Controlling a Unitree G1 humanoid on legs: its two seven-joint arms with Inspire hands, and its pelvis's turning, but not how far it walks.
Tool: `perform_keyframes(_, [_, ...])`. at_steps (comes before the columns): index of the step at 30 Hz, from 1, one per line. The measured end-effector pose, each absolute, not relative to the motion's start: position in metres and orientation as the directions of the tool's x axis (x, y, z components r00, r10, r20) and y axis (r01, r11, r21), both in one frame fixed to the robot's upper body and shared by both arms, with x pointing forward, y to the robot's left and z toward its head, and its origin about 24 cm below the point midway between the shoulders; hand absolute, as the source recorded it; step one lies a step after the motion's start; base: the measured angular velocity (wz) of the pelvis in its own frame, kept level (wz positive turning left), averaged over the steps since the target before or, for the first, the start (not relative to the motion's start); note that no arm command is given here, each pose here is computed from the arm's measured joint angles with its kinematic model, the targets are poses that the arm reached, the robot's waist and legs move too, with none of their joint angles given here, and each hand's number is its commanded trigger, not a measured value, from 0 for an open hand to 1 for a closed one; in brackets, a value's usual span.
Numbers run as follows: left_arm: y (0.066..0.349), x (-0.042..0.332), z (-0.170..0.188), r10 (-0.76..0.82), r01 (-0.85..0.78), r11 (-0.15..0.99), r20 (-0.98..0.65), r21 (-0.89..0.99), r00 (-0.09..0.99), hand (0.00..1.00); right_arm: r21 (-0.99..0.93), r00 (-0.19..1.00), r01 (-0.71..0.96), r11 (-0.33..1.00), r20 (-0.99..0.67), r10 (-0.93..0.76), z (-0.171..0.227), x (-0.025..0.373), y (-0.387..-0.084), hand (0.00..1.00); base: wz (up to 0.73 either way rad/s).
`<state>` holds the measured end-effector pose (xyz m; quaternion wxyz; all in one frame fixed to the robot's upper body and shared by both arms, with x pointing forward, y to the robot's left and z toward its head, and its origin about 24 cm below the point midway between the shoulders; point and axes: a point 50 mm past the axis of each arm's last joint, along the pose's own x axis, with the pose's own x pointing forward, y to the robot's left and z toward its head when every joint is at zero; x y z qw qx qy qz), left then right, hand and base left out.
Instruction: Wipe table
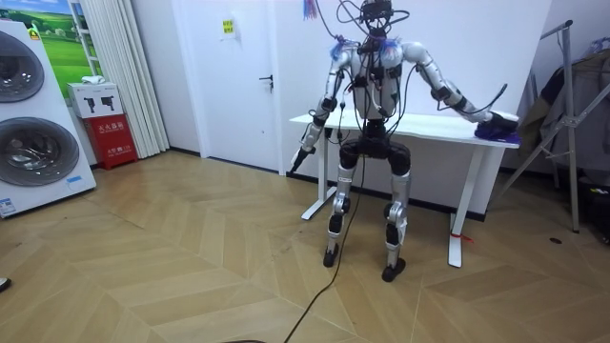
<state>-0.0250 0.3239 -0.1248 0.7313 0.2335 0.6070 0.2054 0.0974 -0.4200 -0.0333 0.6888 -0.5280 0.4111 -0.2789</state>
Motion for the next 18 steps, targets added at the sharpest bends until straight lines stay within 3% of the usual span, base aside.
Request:
perform_keyframes(3, [0.314,-0.014,-0.13,0.549,0.019,0.825,-0.809,0.565,0.212,0.0,-0.963,0.729,-0.119,0.242,-0.25,-0.637,-0.026,0.16,-0.381,1.0,-0.22])
perform_keyframes(5, [0.307,-0.006,-0.133,0.512,0.051,0.841,-0.824,0.538,0.244,0.0,-0.966,0.866,-0.157,0.207,-0.235,-0.442,-0.018,0.218,-0.334,1.0,0.02])
perform_keyframes(8, [0.301,0.002,-0.136,0.492,0.068,0.848,-0.829,0.525,0.266,0.0,-0.97,0.951,-0.15,0.189,-0.193,-0.24,0.0,0.269,-0.283,1.0,0.09])
perform_keyframes(13, [0.295,-0.004,-0.14,0.467,0.091,0.865,-0.858,0.493,0.213,0.0,-0.972,0.978,-0.174,0.161,-0.19,-0.091,0.016,0.305,-0.242,1.0,0.34])
perform_keyframes(18, [0.293,-0.009,-0.141,0.442,0.102,0.878,-0.875,0.467,0.199,0.0,-0.955,0.963,-0.239,0.177,-0.256,-0.082,0.009,0.303,-0.242,1.0,0.18])
